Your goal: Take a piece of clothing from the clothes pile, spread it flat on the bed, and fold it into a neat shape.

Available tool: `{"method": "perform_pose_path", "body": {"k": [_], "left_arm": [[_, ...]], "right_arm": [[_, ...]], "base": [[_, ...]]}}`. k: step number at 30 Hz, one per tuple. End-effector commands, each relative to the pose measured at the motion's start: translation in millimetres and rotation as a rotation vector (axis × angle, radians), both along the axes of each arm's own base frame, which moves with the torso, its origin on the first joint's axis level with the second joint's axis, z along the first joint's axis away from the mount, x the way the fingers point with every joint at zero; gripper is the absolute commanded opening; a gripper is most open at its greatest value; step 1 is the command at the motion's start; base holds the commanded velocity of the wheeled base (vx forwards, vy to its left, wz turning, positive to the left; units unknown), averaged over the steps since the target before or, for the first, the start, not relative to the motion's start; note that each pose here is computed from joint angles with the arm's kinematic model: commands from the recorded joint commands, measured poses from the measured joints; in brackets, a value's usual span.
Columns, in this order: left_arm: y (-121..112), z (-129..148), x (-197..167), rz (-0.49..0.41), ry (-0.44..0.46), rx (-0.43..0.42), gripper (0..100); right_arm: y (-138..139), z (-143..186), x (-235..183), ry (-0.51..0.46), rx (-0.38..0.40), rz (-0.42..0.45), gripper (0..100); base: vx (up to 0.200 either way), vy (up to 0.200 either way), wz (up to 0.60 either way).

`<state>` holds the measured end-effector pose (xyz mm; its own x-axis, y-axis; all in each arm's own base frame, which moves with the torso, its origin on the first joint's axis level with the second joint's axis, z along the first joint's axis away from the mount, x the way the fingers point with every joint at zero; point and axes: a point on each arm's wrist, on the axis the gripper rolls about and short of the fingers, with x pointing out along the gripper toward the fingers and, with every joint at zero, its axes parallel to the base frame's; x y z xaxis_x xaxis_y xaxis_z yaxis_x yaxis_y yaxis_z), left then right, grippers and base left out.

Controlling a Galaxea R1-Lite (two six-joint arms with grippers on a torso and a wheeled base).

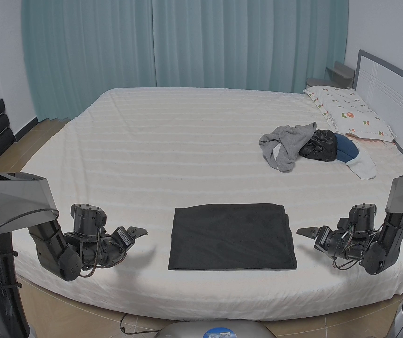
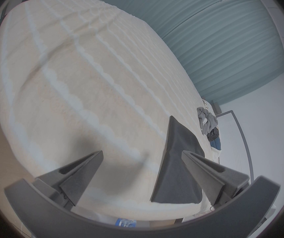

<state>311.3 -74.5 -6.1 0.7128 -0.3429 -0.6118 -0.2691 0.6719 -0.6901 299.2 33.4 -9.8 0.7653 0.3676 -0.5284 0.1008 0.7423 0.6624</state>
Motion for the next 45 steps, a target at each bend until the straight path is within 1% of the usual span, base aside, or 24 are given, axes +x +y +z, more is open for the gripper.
{"method": "perform_pose_path", "body": {"k": [1, 7, 14, 22, 26, 28, 30, 31, 32, 33, 34, 35, 41, 43, 45], "left_arm": [[0, 0, 0, -0.001, -0.001, 0.000, 100], [-1, 1, 4, 0.001, -0.013, -0.004, 100], [-3, 5, 12, 0.000, -0.038, -0.013, 100], [-3, 9, 14, 0.002, -0.054, -0.017, 100], [-3, 6, 16, 0.005, -0.050, -0.016, 100], [-3, 6, 19, 0.005, -0.053, -0.016, 100], [-5, 12, 24, 0.002, -0.082, -0.019, 100], [-5, 12, 24, 0.002, -0.082, -0.019, 100], [-6, 14, 30, 0.004, -0.105, -0.018, 100], [-6, 14, 30, 0.004, -0.105, -0.018, 100], [-7, 17, 39, 0.000, -0.136, -0.013, 100], [-6, 14, 42, -0.006, -0.140, -0.003, 100], [-14, -13, 59, -0.124, -0.178, 0.131, 100], [-17, -19, 64, -0.145, -0.187, 0.147, 100], [-20, -20, 70, -0.150, -0.198, 0.142, 100]], "right_arm": [[0, -2, 1, 0.001, 0.000, -0.001, 100], [0, 1, 6, -0.019, 0.004, -0.004, 100], [-1, 2, 10, -0.020, 0.037, -0.031, 100], [-1, -1, 11, -0.018, 0.038, -0.033, 100], [-5, 2, 13, -0.051, 0.041, -0.043, 100], [-5, 0, 13, -0.050, 0.040, -0.046, 100], [-5, -2, 13, -0.046, 0.038, -0.045, 100], [-5, -2, 13, -0.046, 0.038, -0.045, 100], [-5, -2, 13, -0.046, 0.039, -0.043, 100], [-5, -2, 13, -0.046, 0.039, -0.043, 100], [-4, -3, 13, -0.041, 0.038, -0.042, 100], [-4, -3, 13, -0.040, 0.038, -0.041, 100], [-3, -8, 13, -0.027, 0.036, -0.038, 100], [-2, -8, 13, -0.033, 0.038, -0.035, 100], [-1, -10, 13, -0.029, 0.037, -0.033, 100]], "base": [[0.000, 0.000, 0.00], [0.000, 0.000, 0.00], [0.000, -0.200, 0.00], [0.000, -0.200, 0.00], [0.000, 0.000, 0.00], [0.000, 0.000, 0.00], [0.000, 0.000, 0.00], [0.000, 0.000, 0.00], [0.000, 0.000, 0.00], [0.000, 0.000, 0.00], [0.000, 0.000, 0.00], [0.000, 0.000, 0.00], [0.000, 0.000, 0.00], [0.000, 0.000, 0.00], [0.000, 0.000, 0.00]]}}
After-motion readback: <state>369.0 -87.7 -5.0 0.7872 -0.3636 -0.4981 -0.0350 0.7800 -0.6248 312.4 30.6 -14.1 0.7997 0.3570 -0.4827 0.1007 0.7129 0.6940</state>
